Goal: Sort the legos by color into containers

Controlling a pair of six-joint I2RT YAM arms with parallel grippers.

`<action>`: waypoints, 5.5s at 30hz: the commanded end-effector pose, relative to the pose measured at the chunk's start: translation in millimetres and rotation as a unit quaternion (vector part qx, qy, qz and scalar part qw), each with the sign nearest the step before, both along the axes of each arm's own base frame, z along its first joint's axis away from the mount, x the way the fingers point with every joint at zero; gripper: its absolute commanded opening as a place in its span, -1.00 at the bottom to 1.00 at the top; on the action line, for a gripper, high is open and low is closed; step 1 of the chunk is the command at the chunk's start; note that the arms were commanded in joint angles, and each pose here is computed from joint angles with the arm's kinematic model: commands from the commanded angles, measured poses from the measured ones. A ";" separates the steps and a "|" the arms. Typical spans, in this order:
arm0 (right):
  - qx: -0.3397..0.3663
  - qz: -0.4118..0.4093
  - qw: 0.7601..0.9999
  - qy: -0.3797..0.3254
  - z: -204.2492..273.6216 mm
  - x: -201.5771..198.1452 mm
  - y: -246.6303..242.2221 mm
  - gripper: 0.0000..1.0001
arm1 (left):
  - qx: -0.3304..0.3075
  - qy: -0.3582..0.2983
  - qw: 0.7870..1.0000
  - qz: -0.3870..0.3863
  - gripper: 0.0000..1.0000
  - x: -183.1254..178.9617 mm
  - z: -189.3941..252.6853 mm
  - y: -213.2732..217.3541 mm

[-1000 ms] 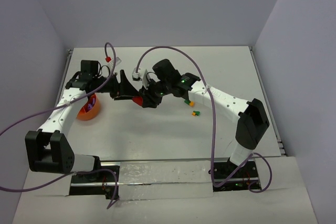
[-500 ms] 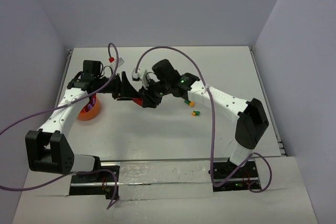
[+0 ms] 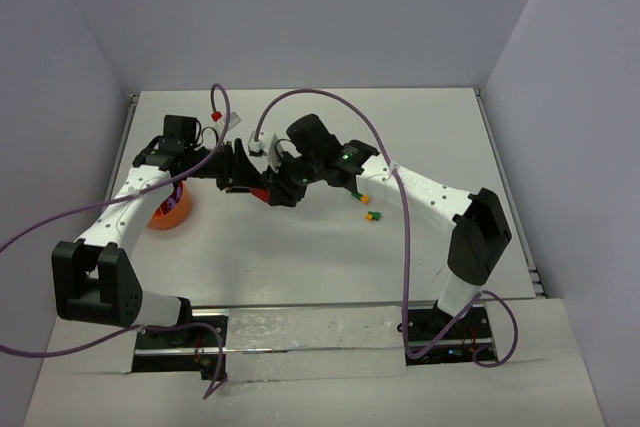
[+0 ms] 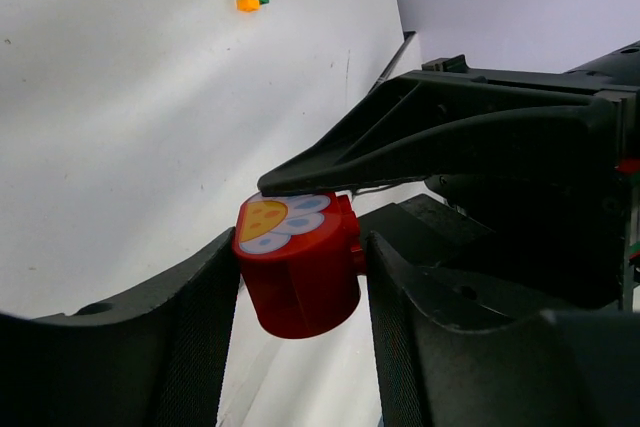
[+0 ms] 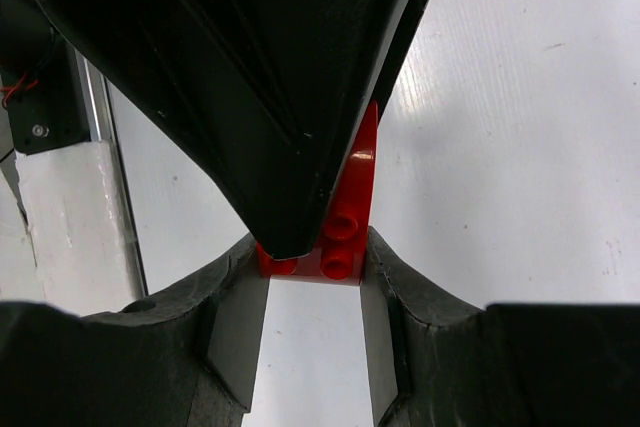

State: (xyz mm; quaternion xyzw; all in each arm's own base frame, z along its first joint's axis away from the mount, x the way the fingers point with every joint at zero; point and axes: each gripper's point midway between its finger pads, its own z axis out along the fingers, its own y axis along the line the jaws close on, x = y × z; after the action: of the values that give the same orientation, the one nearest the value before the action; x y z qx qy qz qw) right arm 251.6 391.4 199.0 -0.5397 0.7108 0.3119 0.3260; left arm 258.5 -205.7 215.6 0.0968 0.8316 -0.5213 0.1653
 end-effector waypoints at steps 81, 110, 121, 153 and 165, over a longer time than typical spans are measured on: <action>0.017 -0.039 0.996 0.073 -13.0 17.2 -26.4 1.00 | 0.453 0.025 0.868 0.201 -1.00 123.1 -66.0 291.5; 0.016 -0.035 0.996 0.079 -14.0 16.3 -29.8 1.00 | 0.460 -0.001 0.860 0.221 -0.98 126.0 -56.6 297.2; 0.014 -0.033 0.996 0.080 -15.4 14.9 -30.3 1.00 | 0.468 -0.013 0.853 0.233 -1.00 125.8 -45.0 302.8; 0.010 -0.030 0.996 0.082 -18.4 15.6 -29.8 1.00 | 0.410 0.007 0.889 0.206 -0.80 115.9 -74.7 277.3; 0.008 -0.030 0.996 0.081 -20.7 15.7 -30.5 1.00 | 0.411 0.004 0.888 0.206 -0.81 115.4 -72.4 277.7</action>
State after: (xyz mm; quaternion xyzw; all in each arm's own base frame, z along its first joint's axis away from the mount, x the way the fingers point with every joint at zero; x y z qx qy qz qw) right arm 264.7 361.2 181.2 -0.4849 0.7507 0.3500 0.2808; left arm 376.3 74.5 137.8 -0.0205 0.9753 -0.0814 0.2045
